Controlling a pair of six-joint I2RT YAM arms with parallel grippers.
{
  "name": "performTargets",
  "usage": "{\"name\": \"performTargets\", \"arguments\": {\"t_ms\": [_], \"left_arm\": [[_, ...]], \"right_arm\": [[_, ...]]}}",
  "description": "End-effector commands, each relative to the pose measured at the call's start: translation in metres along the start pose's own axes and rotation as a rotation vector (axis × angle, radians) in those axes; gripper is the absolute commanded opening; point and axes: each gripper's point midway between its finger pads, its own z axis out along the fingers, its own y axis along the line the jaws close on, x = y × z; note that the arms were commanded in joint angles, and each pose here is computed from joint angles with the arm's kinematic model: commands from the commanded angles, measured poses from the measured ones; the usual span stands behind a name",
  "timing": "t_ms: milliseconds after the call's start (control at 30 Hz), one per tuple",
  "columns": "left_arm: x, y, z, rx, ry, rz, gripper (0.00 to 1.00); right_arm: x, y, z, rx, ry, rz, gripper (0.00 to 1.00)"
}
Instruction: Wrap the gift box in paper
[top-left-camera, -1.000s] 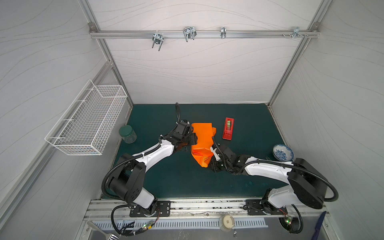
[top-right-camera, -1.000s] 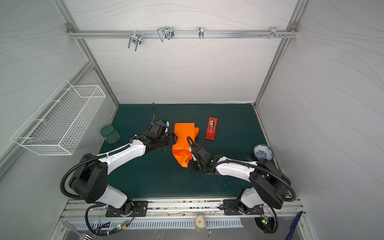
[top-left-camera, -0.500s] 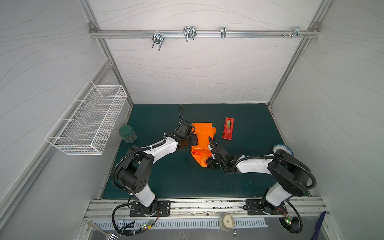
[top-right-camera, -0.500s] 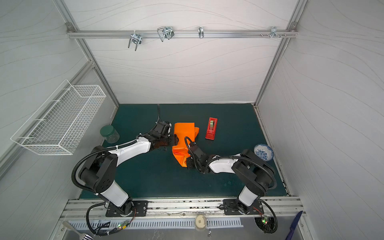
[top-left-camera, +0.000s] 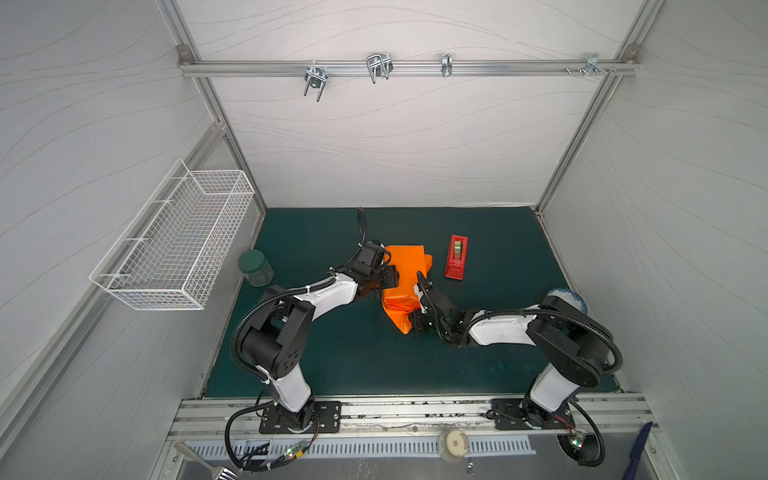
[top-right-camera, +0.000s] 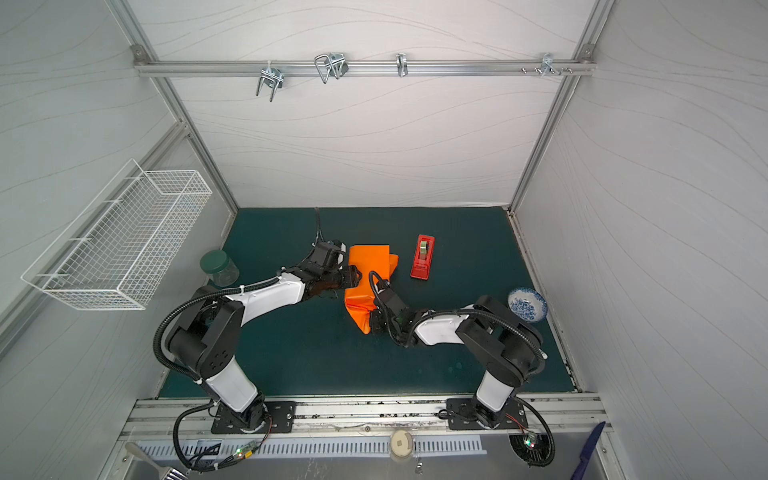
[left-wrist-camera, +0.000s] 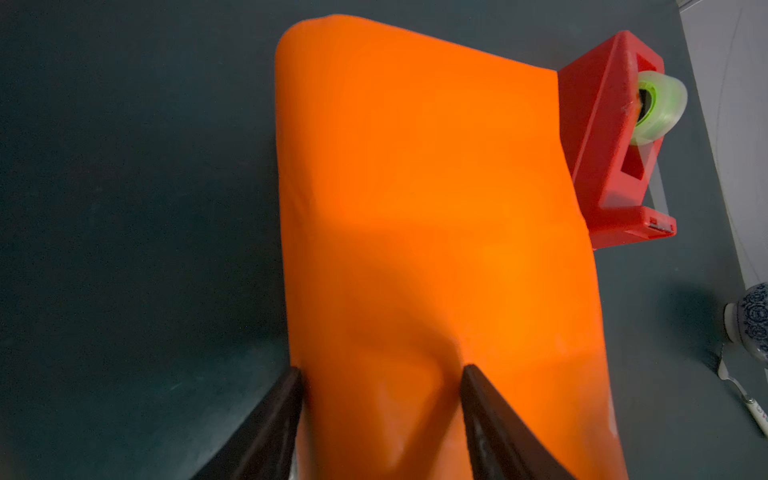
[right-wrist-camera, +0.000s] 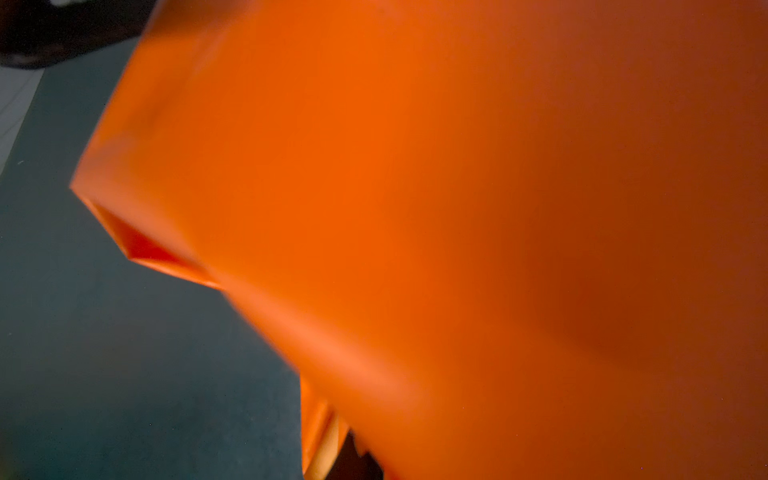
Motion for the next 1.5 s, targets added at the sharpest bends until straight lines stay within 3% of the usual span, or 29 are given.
{"name": "performTargets", "arguments": {"t_ms": [0, 567, 833, 1467], "left_arm": [[0.030, 0.021, 0.013, -0.059, 0.089, -0.015, 0.62], [0.043, 0.029, 0.017, -0.066, 0.104, -0.027, 0.61], [0.042, 0.030, 0.016, -0.074, 0.102, -0.026, 0.61], [0.039, 0.031, 0.012, -0.090, 0.095, -0.010, 0.60]], "right_arm": [[-0.010, 0.003, 0.006, 0.007, -0.045, 0.015, 0.15], [0.016, -0.014, 0.020, 0.070, 0.011, 0.117, 0.16], [0.020, 0.000, 0.014, -0.011, 0.025, 0.097, 0.20], [0.007, -0.008, -0.007, -0.034, 0.019, 0.070, 0.20]]}}
